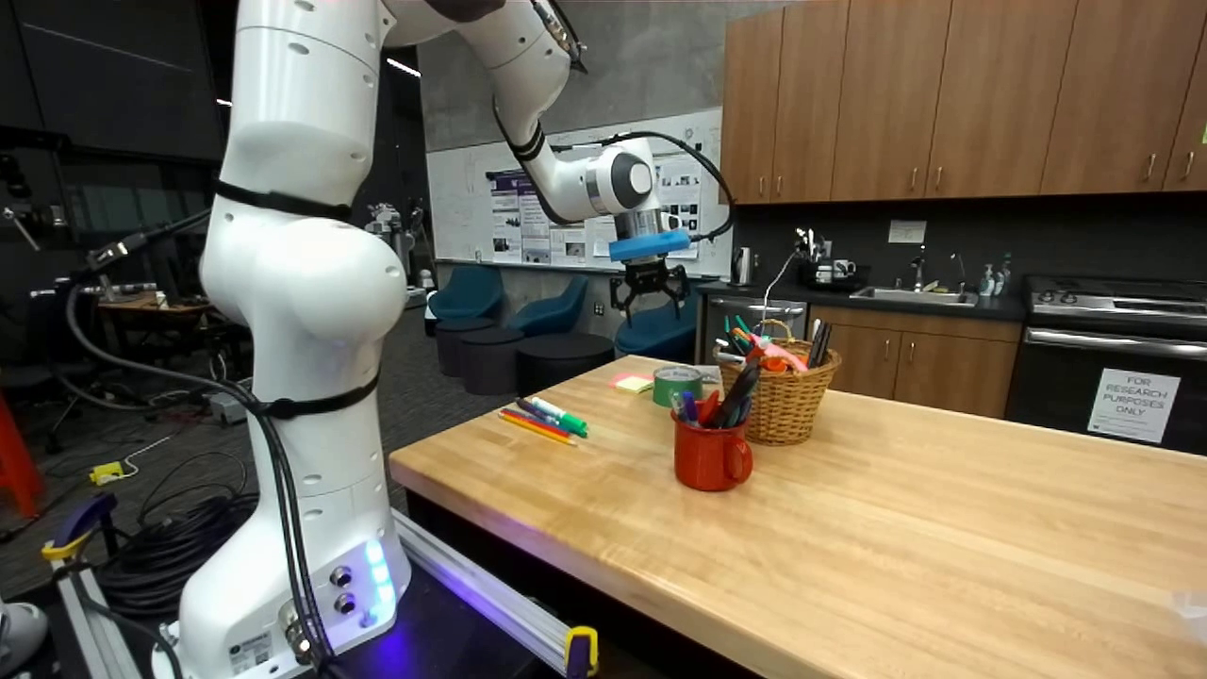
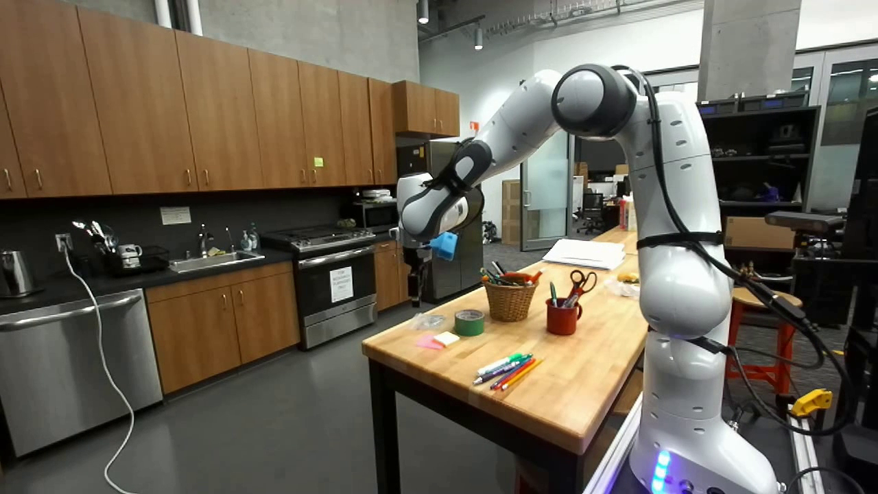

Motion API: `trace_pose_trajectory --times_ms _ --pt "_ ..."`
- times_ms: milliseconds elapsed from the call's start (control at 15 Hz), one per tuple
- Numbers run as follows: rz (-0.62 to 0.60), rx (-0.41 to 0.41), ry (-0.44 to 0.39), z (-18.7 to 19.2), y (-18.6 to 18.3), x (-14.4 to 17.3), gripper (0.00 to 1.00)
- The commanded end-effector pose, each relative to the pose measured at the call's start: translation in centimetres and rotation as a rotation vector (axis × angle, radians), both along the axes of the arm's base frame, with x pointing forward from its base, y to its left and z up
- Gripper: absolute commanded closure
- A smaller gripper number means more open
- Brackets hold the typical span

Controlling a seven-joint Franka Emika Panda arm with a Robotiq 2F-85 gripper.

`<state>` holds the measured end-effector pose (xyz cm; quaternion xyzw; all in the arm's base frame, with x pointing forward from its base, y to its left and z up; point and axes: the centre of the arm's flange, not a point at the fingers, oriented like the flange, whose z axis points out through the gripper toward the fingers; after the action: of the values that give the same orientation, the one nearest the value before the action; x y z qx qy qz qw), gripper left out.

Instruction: Pick up the plastic on the left and put it in the center hole of the green masking tape

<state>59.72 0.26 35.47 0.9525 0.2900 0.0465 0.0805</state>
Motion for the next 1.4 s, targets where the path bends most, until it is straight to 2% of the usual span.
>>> trace_pose_trajectory --times_ms 0,1133,1200,1267,1333 --pt "0.003 -0.001 0.035 -1.0 -1.1 2.2 0.00" --pt "-0.053 0.005 0.168 -7.3 -4.8 4.2 0.00" --pt "-0.055 0.006 0.173 -7.6 -4.9 4.2 0.07" --pt "-0.057 0.007 0.176 -7.7 -5.1 4.3 0.23" --pt "-0.058 0.008 0.179 -7.8 -5.2 4.3 0.32"
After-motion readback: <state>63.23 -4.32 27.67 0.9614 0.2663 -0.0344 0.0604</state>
